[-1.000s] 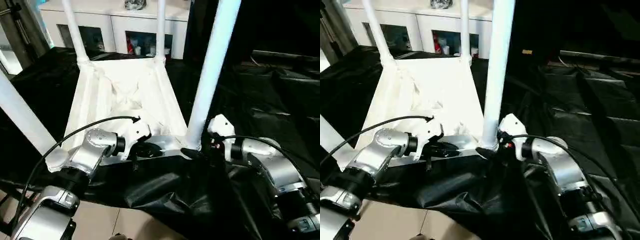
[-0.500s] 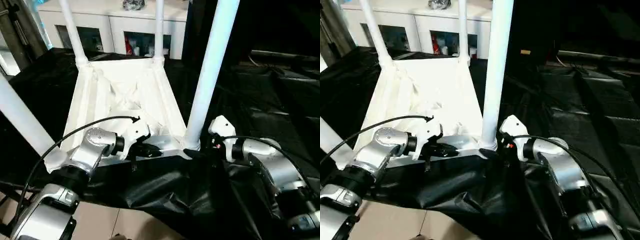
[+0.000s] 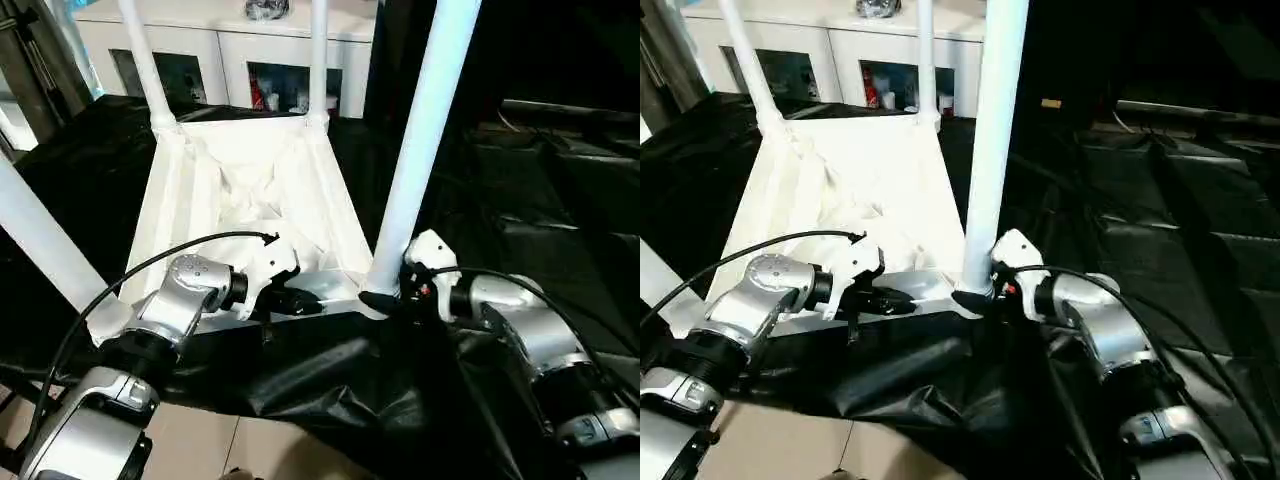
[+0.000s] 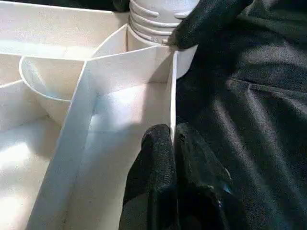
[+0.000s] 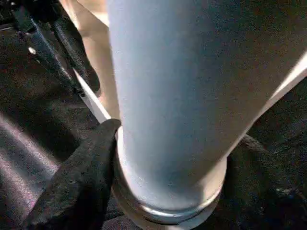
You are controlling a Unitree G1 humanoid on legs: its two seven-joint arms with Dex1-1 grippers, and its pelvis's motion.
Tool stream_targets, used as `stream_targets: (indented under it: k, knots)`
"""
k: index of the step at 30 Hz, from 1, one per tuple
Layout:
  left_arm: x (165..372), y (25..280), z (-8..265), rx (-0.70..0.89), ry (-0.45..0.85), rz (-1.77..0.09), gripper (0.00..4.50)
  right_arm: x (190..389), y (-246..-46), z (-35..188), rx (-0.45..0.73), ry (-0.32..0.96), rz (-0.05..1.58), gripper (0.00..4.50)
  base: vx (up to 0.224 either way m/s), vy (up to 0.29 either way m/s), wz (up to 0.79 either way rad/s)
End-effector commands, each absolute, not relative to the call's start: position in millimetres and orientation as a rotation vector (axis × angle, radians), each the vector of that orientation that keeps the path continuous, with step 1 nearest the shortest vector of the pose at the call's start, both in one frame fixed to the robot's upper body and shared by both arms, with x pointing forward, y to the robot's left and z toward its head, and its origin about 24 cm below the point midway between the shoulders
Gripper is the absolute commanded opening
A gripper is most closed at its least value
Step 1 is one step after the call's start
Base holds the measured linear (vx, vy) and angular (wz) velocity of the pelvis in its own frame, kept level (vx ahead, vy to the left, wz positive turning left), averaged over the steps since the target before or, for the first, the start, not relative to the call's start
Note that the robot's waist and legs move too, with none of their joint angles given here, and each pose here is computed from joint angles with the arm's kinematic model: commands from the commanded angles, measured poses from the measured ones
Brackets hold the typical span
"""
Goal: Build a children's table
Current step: Rotate table base
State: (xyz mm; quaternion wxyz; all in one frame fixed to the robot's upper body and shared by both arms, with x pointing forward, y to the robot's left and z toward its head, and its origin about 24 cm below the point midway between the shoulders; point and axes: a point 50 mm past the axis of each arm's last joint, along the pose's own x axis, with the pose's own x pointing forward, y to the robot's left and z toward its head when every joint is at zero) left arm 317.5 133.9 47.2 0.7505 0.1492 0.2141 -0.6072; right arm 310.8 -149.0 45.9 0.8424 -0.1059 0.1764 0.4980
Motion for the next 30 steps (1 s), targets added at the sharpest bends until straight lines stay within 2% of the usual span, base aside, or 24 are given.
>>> stream_targets:
  k: [1, 5, 10, 12, 13, 14, 16, 18, 20, 22, 24, 28, 29, 30]
  knots:
    - [312, 139, 39, 0.307, 0.525, -1.342, 0.0, 315.0, -148.0, 50, -0.231, 0.359, 1.054, 2.84, 0.0, 0.0, 0.0]
    - [313, 143, 38, 0.293, 0.524, -1.3, 0.0, 316.4, -144.1, 46, -0.206, 0.353, 1.052, 2.77, 0.0, 0.0, 0.0]
    - [320, 138, 41, 0.245, 0.491, -1.187, 0.0, 319.4, -135.6, 35, -0.143, 0.347, 0.931, 2.74, 0.0, 0.0, 0.0]
    - [332, 120, 49, 0.207, 0.443, -1.064, 0.0, 323.3, -117.3, 24, -0.065, 0.356, 0.79, 2.74, 0.0, 0.0, 0.0]
    - [332, 120, 49, 0.207, 0.443, -1.064, 0.0, 323.3, -117.3, 24, -0.065, 0.356, 0.79, 2.74, 0.0, 0.0, 0.0]
    - [342, 102, 56, 0.175, 0.406, -0.964, 0.0, 328.2, -96.6, 18, -0.004, 0.361, 0.677, 2.74, 0.0, 0.0, 0.0]
    - [346, 87, 57, 0.186, 0.386, -0.917, 0.0, 333.6, -79.8, 19, 0.009, 0.354, 0.611, 2.74, 0.0, 0.0, 0.0]
    - [346, 81, 57, 0.207, 0.381, -0.916, 0.0, 335.2, -71.2, 20, 0.006, 0.346, 0.608, 2.74, 0.0, 0.0, 0.0]
    - [342, 68, 53, 0.243, 0.374, -0.945, 0.0, 335.0, -56.0, 24, -0.011, 0.326, 0.663, 2.74, 0.0, 0.0, 0.0]
    - [339, 61, 52, 0.26, 0.364, -0.977, 0.0, 333.9, -49.1, 27, -0.004, 0.31, 0.717, 2.74, 0.0, 0.0, 0.0]
    - [336, 62, 53, 0.278, 0.346, -1.013, 0.0, 335.0, -50.8, 32, 0.04, 0.288, 0.755, 3.29, 0.0, 0.0, 0.0]
    - [334, 74, 53, 0.304, 0.346, -1.05, 0.0, 338.1, -60.1, 39, 0.051, 0.257, 0.808, 3.52, 0.0, 0.0, 0.0]
    - [332, 80, 53, 0.308, 0.348, -1.073, 0.0, 338.6, -64.2, 41, 0.045, 0.255, 0.835, 3.85, 0.0, 0.0, 0.0]
    - [328, 91, 55, 0.323, 0.333, -1.149, 0.0, 338.7, -73.6, 46, 0.024, 0.251, 0.904, 3.85, 0.0, 0.0, 0.0]
